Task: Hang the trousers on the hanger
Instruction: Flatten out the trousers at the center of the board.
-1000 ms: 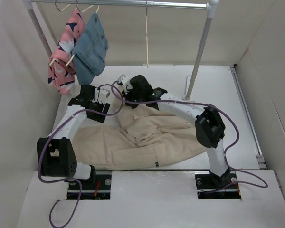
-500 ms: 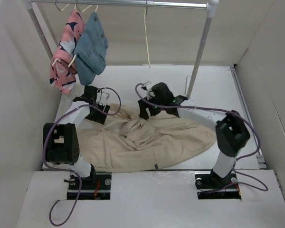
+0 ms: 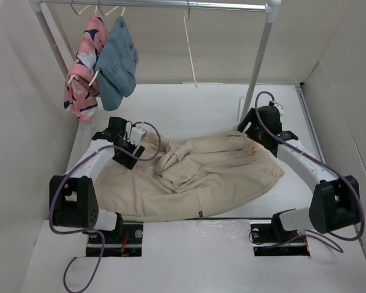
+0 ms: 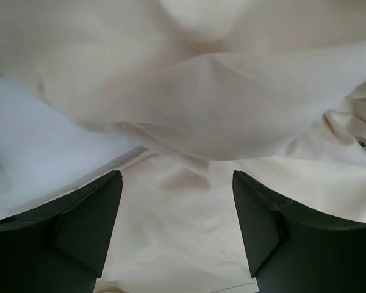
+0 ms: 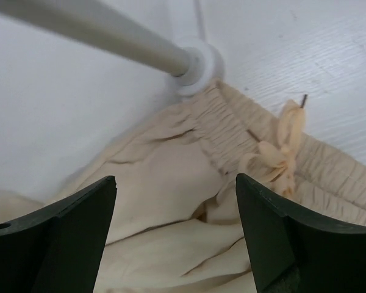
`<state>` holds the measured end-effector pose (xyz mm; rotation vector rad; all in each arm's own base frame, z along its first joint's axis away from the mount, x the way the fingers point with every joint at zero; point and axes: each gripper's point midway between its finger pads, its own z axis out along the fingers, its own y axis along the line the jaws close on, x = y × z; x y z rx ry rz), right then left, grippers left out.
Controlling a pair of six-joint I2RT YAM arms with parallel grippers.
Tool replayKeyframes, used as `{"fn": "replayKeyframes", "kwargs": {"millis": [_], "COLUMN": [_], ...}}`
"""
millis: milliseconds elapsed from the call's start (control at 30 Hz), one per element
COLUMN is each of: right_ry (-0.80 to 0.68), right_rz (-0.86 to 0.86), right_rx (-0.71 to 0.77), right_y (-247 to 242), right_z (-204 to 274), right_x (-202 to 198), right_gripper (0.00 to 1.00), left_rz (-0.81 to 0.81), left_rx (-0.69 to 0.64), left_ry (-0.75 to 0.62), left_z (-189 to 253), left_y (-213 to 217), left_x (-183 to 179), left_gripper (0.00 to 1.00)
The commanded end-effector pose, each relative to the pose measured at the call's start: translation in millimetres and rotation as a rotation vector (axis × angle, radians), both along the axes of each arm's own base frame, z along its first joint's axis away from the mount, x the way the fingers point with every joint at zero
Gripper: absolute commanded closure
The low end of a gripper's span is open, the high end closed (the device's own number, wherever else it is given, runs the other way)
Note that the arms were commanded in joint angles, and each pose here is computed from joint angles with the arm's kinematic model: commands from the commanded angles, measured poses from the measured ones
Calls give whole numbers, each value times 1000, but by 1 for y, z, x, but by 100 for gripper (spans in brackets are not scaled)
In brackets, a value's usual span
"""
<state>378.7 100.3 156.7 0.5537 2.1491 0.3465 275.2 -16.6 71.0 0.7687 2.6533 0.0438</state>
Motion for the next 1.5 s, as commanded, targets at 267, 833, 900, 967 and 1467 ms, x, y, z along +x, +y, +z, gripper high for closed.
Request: {"fn": "replayKeyframes", "kwargs": {"millis": [267, 833, 900, 967, 1467], "right_ry": [104, 210, 201, 189, 175], "right_rz": [-213, -326, -365, -352, -291], "right_rx": [67, 77, 56, 34, -137], "right_y": [-45, -89, -110, -114, -141], "right_z": [-42, -71, -69, -63, -42], "right_x": [52, 35, 25, 22, 5], "right_gripper": [16, 100, 100, 100, 100], "left_rz": [-7, 237, 214, 171, 336], "left_rx": [31, 221, 225, 167, -75], "left_ry": [48, -127, -103, -57, -89], "left_z": [-33, 19, 22, 19, 23], "left_y": [-8, 75, 81, 69, 49], "left_x": [6, 37, 34, 26, 65], "left_gripper": [50, 100, 98, 74, 37]}}
